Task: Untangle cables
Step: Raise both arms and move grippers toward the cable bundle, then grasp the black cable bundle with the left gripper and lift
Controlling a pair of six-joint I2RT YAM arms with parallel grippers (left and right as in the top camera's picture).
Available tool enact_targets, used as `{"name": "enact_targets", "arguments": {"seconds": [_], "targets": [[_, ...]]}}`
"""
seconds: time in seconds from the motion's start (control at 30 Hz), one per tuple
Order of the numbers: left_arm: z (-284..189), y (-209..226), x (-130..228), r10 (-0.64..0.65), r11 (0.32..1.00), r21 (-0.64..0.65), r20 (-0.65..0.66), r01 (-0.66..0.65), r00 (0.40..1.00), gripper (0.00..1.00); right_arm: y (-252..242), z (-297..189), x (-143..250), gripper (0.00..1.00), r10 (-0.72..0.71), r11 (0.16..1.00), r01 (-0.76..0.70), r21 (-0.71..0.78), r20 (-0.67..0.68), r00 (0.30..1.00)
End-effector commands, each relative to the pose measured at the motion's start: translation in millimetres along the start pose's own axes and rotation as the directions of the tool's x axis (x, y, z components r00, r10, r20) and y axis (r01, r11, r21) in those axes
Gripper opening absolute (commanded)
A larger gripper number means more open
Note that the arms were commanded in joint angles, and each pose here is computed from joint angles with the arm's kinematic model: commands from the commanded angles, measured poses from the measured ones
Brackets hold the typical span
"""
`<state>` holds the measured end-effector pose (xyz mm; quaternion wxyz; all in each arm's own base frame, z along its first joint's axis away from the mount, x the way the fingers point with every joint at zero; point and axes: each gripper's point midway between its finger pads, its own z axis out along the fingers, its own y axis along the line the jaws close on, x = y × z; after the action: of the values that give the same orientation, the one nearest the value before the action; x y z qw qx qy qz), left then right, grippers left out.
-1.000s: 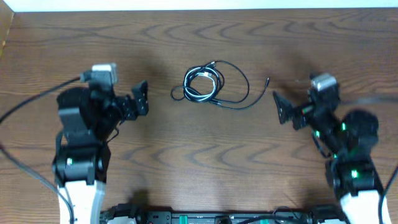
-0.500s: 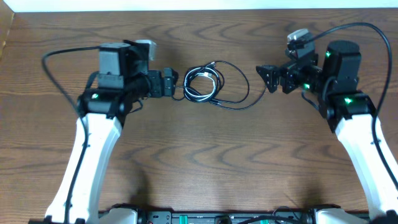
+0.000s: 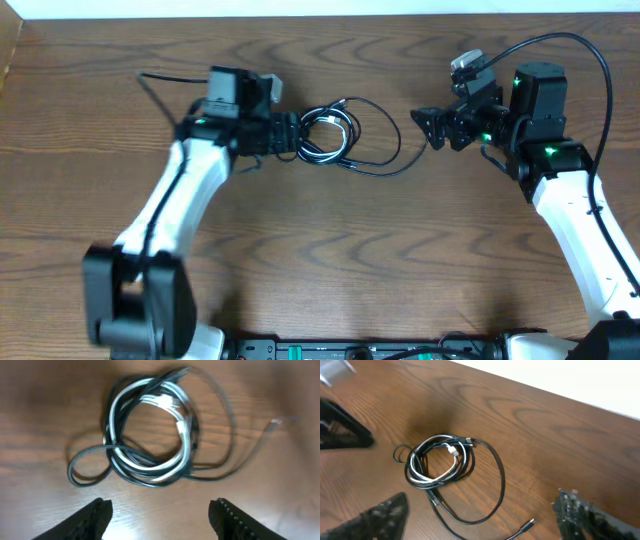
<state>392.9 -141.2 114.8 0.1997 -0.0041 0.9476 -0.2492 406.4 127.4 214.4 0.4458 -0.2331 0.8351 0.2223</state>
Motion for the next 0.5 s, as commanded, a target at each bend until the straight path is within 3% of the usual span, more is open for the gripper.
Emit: {"name": "enact_targets", "arguments": {"seconds": [0.0,0.13,0.47], "targets": [[23,25,0,-0.189,0.966,-0.171,0.034,0.192,0.981,0.63,-4,1,-3,0.85,-0.01,1.0,0.01,0.016,-0.007,1.0],[40,41,5,-0.293,0.911,-0.277,0.087,0.306,0.952,0.57,-8,2,0,0.84,0.002,0.999,-0.002,0.038,-0.017,1.0],[80,40,16,-0.397,0.853,-0.313,0.132,0.418,0.908,0.44,-7,4,2,0.83,0.008,0.999,-0.007,0.039,-0.026,1.0]]}}
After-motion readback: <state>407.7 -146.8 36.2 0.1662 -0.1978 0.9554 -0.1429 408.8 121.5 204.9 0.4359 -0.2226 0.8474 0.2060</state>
